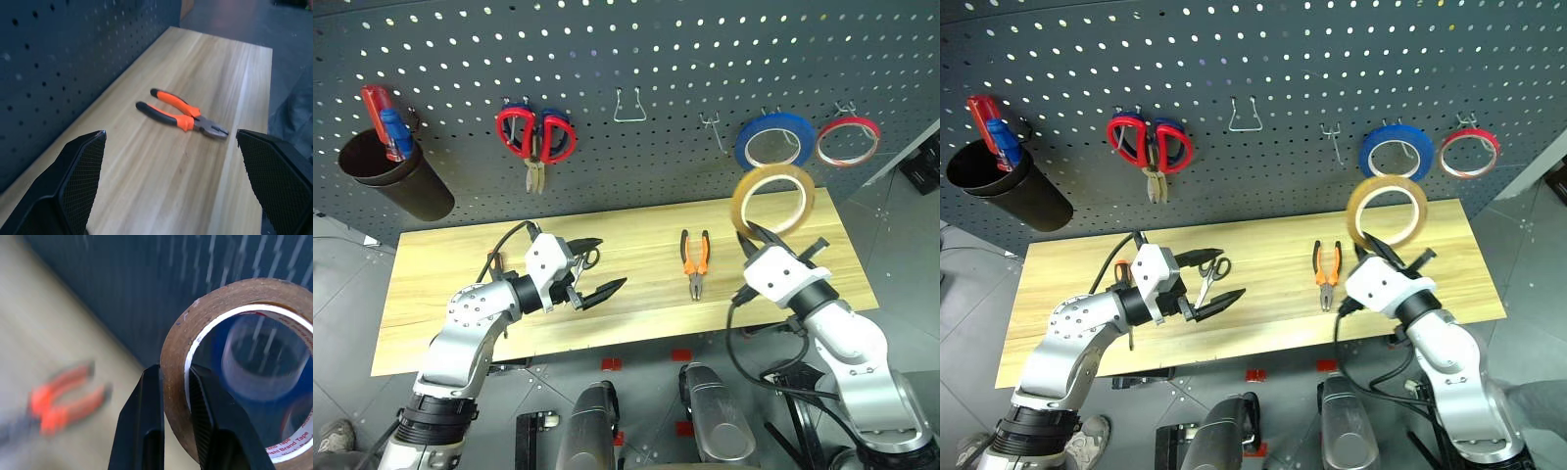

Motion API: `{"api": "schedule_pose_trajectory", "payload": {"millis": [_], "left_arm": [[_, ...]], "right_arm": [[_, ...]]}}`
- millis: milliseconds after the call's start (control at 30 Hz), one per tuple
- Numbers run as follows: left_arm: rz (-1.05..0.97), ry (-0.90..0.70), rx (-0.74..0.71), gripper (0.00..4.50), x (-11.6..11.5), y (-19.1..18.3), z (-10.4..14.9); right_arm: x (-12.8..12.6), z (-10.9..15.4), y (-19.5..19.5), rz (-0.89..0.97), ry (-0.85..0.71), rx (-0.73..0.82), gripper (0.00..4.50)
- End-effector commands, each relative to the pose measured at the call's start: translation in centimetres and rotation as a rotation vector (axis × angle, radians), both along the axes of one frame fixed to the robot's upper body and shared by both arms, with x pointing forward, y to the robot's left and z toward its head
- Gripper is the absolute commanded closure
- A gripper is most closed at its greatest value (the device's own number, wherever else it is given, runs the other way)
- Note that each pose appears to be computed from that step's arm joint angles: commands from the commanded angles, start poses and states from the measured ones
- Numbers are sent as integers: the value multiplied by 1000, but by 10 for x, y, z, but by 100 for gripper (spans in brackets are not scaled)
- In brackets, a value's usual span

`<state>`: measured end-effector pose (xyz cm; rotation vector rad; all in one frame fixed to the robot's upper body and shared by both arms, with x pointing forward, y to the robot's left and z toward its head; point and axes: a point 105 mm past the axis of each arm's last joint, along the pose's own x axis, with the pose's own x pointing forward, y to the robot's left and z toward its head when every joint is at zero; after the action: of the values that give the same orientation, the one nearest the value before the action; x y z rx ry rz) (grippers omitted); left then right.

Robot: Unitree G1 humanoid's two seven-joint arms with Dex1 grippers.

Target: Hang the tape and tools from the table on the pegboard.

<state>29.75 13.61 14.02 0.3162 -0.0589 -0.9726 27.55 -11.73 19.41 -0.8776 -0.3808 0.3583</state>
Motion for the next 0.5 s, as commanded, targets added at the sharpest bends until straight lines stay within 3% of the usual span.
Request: {"api": "schedule_pose_trajectory", "payload": {"millis": [33, 300, 500], "left_arm": [[-1, -33, -19, 0, 3, 3, 14], [-7, -62, -32, 0, 6, -3, 23], [-15, -62, -34, 0, 5, -5, 24]], "right_arm": [[7, 26, 13, 50, -126, 7, 407], [58, 24, 12, 111, -85, 6, 407], [74, 18, 13, 147, -52, -27, 407]]}}
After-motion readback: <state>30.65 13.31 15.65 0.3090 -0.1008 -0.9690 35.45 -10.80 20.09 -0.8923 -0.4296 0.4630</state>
